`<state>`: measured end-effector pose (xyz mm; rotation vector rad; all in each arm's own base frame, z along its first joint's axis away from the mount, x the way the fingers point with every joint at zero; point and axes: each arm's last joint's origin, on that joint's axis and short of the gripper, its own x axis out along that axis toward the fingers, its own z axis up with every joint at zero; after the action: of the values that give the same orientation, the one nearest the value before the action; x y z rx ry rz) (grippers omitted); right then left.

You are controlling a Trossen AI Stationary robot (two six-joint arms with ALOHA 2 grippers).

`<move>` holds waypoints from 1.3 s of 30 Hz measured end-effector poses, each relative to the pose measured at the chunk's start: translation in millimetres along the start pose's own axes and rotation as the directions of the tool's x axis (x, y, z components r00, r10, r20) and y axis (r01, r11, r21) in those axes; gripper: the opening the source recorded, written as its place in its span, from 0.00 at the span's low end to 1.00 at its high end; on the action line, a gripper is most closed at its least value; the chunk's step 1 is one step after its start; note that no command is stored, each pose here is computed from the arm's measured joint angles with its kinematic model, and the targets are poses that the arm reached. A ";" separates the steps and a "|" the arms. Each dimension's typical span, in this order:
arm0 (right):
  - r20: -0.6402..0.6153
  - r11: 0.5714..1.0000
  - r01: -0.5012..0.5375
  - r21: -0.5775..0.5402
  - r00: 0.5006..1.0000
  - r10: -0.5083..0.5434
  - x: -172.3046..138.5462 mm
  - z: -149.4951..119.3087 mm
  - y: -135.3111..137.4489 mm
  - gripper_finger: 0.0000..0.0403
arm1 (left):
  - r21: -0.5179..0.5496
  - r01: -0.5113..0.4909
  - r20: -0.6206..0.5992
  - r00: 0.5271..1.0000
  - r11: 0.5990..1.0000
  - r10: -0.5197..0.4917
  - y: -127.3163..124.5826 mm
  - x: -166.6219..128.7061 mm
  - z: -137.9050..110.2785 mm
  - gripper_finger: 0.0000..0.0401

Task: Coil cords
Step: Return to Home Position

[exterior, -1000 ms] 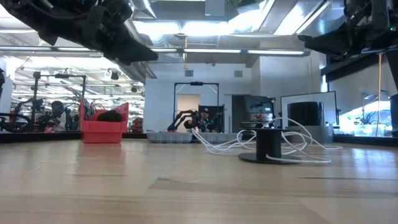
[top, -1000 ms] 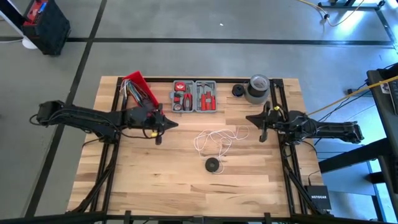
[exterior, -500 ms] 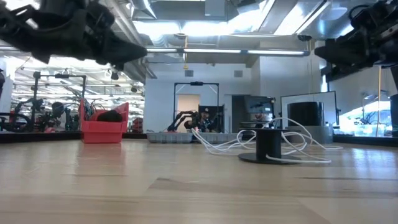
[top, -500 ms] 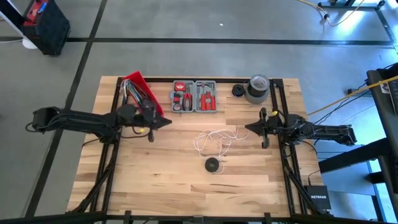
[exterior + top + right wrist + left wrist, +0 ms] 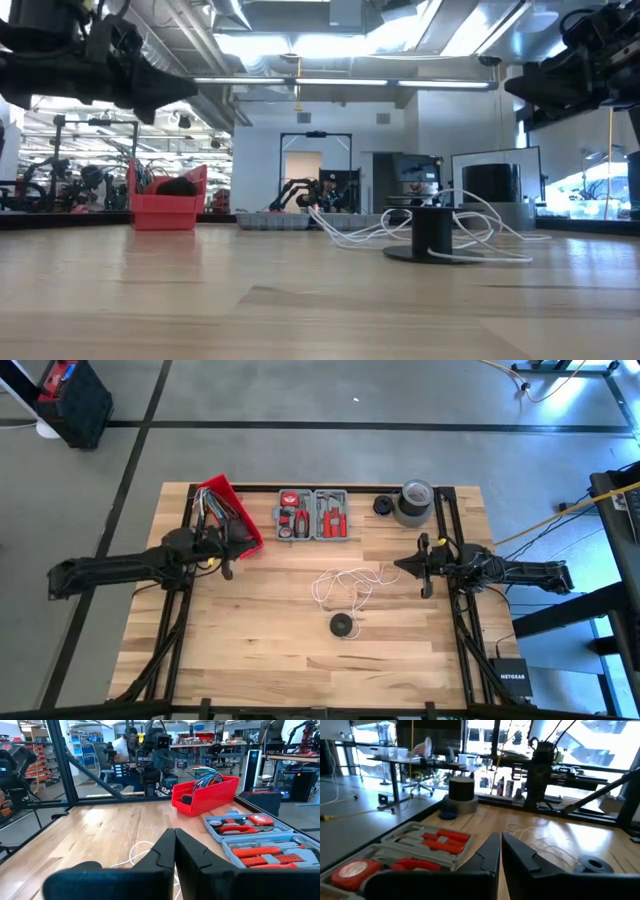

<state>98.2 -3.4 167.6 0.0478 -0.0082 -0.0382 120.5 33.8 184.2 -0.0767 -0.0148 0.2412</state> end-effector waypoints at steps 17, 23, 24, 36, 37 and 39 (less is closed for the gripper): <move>-0.006 1.000 0.002 0.015 1.000 -0.002 0.1 -0.9 -0.1 0.04 | -0.008 -0.108 -0.024 0.994 0.994 0.107 -2.2 -28.7 -13.3 0.03; -0.001 1.000 -0.002 0.015 1.000 0.002 0.1 -0.4 0.0 0.04 | -0.035 -0.074 0.008 0.997 0.997 0.074 -4.5 -26.7 -16.5 0.03; 0.002 1.000 -0.002 0.015 1.000 0.002 0.1 -0.2 0.1 0.04 | -0.039 -0.074 0.009 0.997 0.996 0.075 -4.5 -26.8 -16.4 0.03; 0.004 1.000 -0.004 0.015 1.000 0.004 0.1 0.1 0.1 0.04 | -0.039 -0.075 0.007 0.997 0.996 0.076 -4.5 -26.7 -16.5 0.03; 0.004 1.000 -0.004 0.015 1.000 0.004 0.1 0.0 0.1 0.04 | -0.039 -0.075 0.007 0.997 0.996 0.076 -4.5 -26.7 -16.5 0.03; 0.004 1.000 -0.005 0.015 1.000 0.005 0.1 0.0 0.1 0.04 | -0.039 -0.075 0.007 0.997 0.996 0.076 -4.5 -26.7 -16.5 0.03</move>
<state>98.4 -3.3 167.6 0.0623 -0.0127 -0.0330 96.0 21.9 167.9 -0.1150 -0.0255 0.3170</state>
